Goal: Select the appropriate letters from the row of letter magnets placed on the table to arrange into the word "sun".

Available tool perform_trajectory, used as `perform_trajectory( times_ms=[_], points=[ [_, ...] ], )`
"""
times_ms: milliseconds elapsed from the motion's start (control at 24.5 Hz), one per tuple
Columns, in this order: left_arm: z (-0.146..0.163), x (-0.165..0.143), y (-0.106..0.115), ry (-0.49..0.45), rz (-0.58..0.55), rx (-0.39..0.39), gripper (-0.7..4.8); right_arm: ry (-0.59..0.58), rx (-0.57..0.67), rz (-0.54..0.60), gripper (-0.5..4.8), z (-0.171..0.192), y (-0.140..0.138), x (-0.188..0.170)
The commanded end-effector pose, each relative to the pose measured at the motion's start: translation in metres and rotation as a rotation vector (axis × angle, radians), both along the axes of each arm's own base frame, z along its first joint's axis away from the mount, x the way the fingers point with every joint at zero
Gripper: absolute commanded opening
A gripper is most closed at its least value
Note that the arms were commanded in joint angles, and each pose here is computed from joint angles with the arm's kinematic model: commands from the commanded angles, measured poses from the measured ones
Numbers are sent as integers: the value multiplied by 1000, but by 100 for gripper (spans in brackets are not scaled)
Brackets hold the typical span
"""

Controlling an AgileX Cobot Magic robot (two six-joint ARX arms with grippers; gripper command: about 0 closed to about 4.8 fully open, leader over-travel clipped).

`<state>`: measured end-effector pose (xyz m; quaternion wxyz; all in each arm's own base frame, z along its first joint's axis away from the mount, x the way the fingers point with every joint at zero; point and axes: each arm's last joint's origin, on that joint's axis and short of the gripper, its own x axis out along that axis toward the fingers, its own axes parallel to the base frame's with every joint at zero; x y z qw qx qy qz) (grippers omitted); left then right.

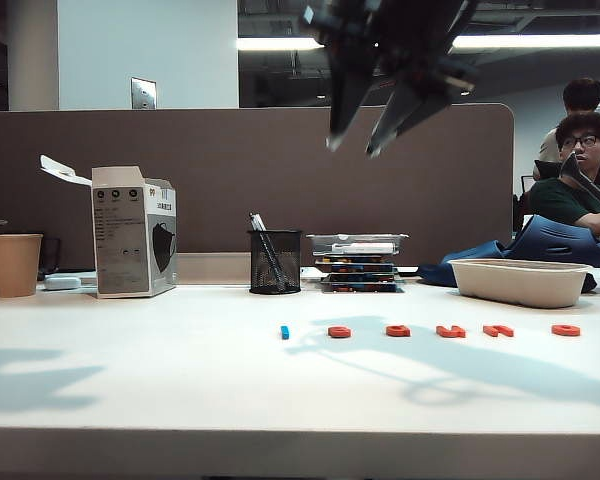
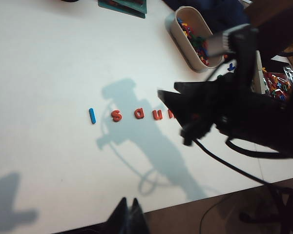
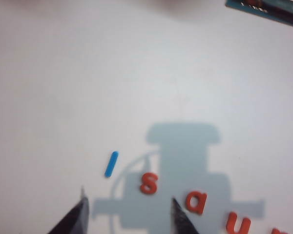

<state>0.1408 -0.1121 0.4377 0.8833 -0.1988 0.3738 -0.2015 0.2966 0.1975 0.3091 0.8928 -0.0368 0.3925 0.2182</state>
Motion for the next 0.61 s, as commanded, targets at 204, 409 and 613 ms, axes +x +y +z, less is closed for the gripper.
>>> perform_trajectory(
  times_ms=[204, 409, 613],
  points=[
    [2, -1, 1, -13, 1, -3, -5, 153, -77, -51, 258, -53, 27, 39],
    [2, -1, 1, -13, 1, -3, -5, 215, -118, -45, 257, -81, 36, 46],
    [2, -1, 1, -13, 1, -3, -5, 257, -151, -44, 257, -102, 40, 50]
  ],
)
